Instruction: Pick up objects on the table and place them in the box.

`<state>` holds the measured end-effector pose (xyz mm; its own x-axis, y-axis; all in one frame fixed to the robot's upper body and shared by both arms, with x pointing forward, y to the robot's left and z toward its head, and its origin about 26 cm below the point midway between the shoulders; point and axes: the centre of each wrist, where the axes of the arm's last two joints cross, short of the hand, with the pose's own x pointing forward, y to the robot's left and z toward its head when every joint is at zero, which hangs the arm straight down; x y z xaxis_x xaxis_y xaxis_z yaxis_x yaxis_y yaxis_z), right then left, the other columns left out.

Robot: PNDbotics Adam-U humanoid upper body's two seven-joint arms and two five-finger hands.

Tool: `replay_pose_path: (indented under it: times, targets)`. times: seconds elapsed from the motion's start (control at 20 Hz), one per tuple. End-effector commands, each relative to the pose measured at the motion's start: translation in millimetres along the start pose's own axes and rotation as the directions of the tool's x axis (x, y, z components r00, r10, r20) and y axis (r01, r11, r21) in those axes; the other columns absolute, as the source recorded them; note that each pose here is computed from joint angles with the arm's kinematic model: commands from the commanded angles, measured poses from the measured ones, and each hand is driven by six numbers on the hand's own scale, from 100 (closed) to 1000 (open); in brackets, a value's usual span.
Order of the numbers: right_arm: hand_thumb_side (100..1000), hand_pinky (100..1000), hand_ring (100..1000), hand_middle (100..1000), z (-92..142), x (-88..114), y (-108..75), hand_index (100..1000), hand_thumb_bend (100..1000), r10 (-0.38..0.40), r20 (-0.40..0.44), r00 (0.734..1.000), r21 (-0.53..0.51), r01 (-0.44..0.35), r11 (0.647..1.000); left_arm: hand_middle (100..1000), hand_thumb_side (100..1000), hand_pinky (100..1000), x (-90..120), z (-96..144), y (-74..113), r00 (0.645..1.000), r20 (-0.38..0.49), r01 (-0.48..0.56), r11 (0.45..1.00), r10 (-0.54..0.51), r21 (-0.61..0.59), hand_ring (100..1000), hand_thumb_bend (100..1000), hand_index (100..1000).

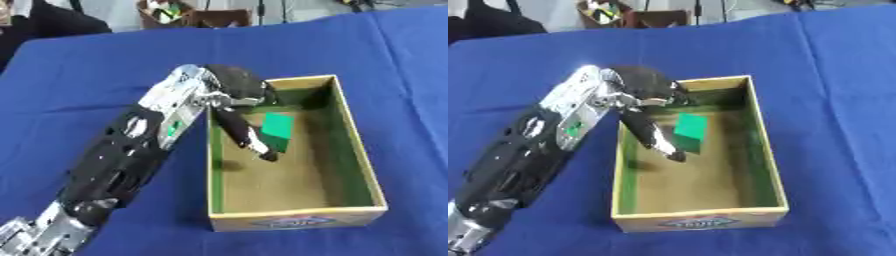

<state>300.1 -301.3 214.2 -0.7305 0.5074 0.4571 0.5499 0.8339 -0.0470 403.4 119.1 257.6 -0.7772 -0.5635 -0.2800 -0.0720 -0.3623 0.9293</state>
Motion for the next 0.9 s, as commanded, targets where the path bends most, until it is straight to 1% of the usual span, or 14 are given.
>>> replay_pose_path:
  times: [0.05, 0.15, 0.25, 0.3, 0.35, 0.4, 0.5, 0.6, 0.7, 0.75, 0.9]
  targets:
    - [796, 737, 808, 652, -6.1, 4.8, -3.0, 763, 100, 0.008, 0.031, 0.999, -0.002, -0.008, 1.0, 774, 1000, 495, -9.4, 26.5, 22.5, 0.999, -0.005, 0.032, 0.993, -0.032, 0.111, 759, 608, 935]
    - [795, 736, 809, 652, -5.7, 4.0, -4.5, 762, 100, 0.015, 0.027, 1.0, -0.011, -0.015, 1.0, 734, 1000, 427, -16.2, 44.5, 29.7, 0.999, -0.032, 0.014, 0.98, -0.007, 0.198, 717, 459, 910]
    - [794, 736, 809, 652, -5.0, 3.2, -6.0, 762, 100, 0.022, 0.023, 0.999, -0.02, -0.022, 1.0, 678, 1000, 355, -19.0, 59.3, 31.9, 0.998, -0.05, -0.027, 0.958, 0.043, 0.287, 664, 369, 878]
    - [794, 736, 809, 652, -4.9, 3.0, -6.5, 762, 100, 0.024, 0.022, 0.999, -0.025, -0.024, 0.999, 647, 1000, 323, -18.7, 64.8, 31.2, 0.996, -0.052, -0.053, 0.943, 0.074, 0.329, 636, 266, 857]
    - [794, 736, 809, 652, -4.9, 2.9, -6.9, 762, 100, 0.026, 0.022, 0.999, -0.029, -0.026, 0.999, 619, 1000, 294, -18.0, 69.5, 29.9, 0.993, -0.05, -0.082, 0.925, 0.108, 0.371, 609, 100, 835]
    - [794, 736, 809, 652, -4.9, 2.7, -7.3, 762, 100, 0.028, 0.022, 0.999, -0.033, -0.027, 0.999, 607, 973, 281, -16.9, 74.1, 27.9, 0.988, -0.046, -0.112, 0.904, 0.144, 0.412, 593, 100, 819]
    - [793, 736, 809, 652, -4.4, 2.2, -8.4, 762, 100, 0.034, 0.02, 0.999, -0.039, -0.034, 0.999, 578, 977, 250, -13.9, 82.1, 21.3, 0.975, -0.034, -0.177, 0.854, 0.221, 0.489, 555, 100, 782]
    - [794, 735, 809, 652, -3.4, 1.4, -9.9, 762, 100, 0.043, 0.017, 0.999, -0.039, -0.042, 0.998, 561, 964, 247, -10.4, 90.1, 12.9, 0.953, -0.016, -0.241, 0.792, 0.302, 0.561, 535, 100, 763]
    - [796, 735, 808, 652, -3.5, 1.0, -11.0, 762, 100, 0.049, 0.019, 0.999, -0.043, -0.048, 0.998, 542, 955, 243, -6.8, 98.6, 3.7, 0.924, 0.003, -0.299, 0.719, 0.381, 0.627, 515, 100, 750]
    - [796, 734, 807, 652, -4.0, 1.0, -11.7, 762, 100, 0.053, 0.021, 0.998, -0.045, -0.052, 0.998, 526, 934, 235, -6.3, 104.9, -1.4, 0.909, 0.005, -0.317, 0.684, 0.416, 0.657, 499, 100, 745]
    - [794, 734, 808, 652, -5.4, 1.0, -12.9, 762, 100, 0.059, 0.027, 0.998, -0.052, -0.058, 0.997, 501, 917, 235, -7.2, 130.6, -17.6, 0.862, -0.014, -0.334, 0.59, 0.506, 0.735, 476, 100, 722]
